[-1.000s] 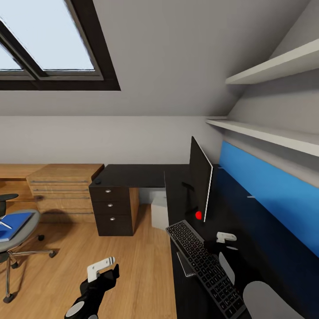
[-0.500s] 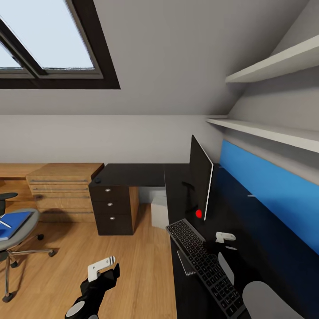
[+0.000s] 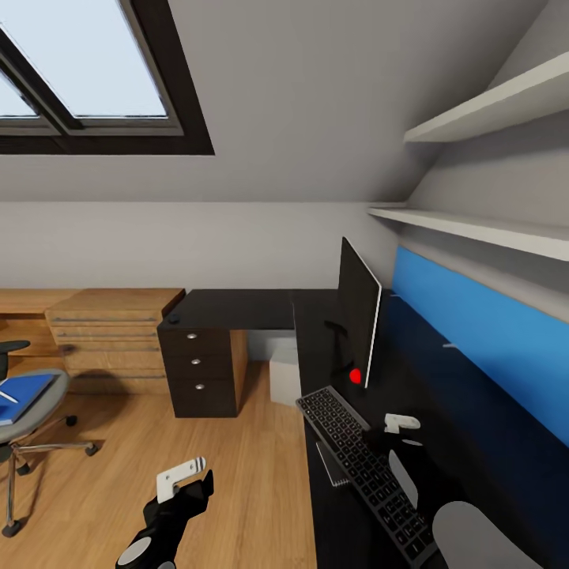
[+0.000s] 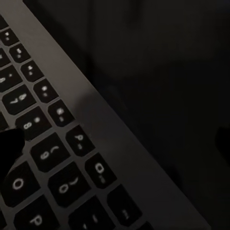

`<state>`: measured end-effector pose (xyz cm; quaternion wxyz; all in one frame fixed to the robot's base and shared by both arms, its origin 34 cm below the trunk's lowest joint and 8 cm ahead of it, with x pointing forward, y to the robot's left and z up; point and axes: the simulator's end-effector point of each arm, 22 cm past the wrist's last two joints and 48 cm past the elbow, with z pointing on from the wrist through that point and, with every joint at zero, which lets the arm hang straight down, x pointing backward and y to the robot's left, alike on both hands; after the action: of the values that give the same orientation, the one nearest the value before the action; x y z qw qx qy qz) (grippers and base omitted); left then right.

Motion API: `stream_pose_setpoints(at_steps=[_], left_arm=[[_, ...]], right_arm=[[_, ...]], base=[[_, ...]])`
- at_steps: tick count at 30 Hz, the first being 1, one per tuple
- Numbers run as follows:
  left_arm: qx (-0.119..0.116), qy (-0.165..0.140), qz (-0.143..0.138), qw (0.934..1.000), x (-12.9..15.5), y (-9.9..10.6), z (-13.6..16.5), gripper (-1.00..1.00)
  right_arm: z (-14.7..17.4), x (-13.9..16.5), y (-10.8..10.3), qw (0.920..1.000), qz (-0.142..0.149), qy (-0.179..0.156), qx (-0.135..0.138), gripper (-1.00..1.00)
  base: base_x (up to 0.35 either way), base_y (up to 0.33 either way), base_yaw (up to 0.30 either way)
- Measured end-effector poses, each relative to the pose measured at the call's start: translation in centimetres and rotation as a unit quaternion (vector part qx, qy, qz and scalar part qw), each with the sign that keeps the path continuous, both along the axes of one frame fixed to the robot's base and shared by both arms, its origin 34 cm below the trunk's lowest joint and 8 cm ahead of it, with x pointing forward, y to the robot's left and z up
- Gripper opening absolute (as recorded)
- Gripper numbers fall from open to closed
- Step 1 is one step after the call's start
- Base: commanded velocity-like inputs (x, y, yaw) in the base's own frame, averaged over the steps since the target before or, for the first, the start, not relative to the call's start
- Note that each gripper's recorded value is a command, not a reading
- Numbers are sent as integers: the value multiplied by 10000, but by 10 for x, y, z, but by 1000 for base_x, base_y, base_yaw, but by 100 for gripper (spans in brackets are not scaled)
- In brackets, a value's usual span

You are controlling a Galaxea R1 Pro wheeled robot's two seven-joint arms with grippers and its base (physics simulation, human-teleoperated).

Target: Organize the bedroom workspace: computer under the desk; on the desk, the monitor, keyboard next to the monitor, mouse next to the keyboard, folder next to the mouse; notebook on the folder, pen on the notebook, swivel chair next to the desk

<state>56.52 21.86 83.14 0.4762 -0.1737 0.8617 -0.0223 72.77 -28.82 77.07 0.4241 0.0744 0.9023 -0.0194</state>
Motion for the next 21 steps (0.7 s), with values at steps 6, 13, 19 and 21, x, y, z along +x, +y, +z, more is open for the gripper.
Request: stream_pose_setpoints(at_steps=[6,13,19,21], left_arm=[[0,0,-3,10000,0,0,-9,100],[0,-3,-4,10000,0,0,-20,100],[0,-4,-10,10000,0,-1,-30,100],[0,-5,-11,10000,0,-1,-32,100]], right_arm=[[-9,0,0,10000,-4,-1,-4,100],[-19,1,0,10000,-1,-15,-9,100],[-19,6,0,9999,3,-131,-12,100],[-19,7,0,9999,5,-151,-14,100]], base=[[0,0,0],[0,0,0],[0,0,0],[0,0,0]])
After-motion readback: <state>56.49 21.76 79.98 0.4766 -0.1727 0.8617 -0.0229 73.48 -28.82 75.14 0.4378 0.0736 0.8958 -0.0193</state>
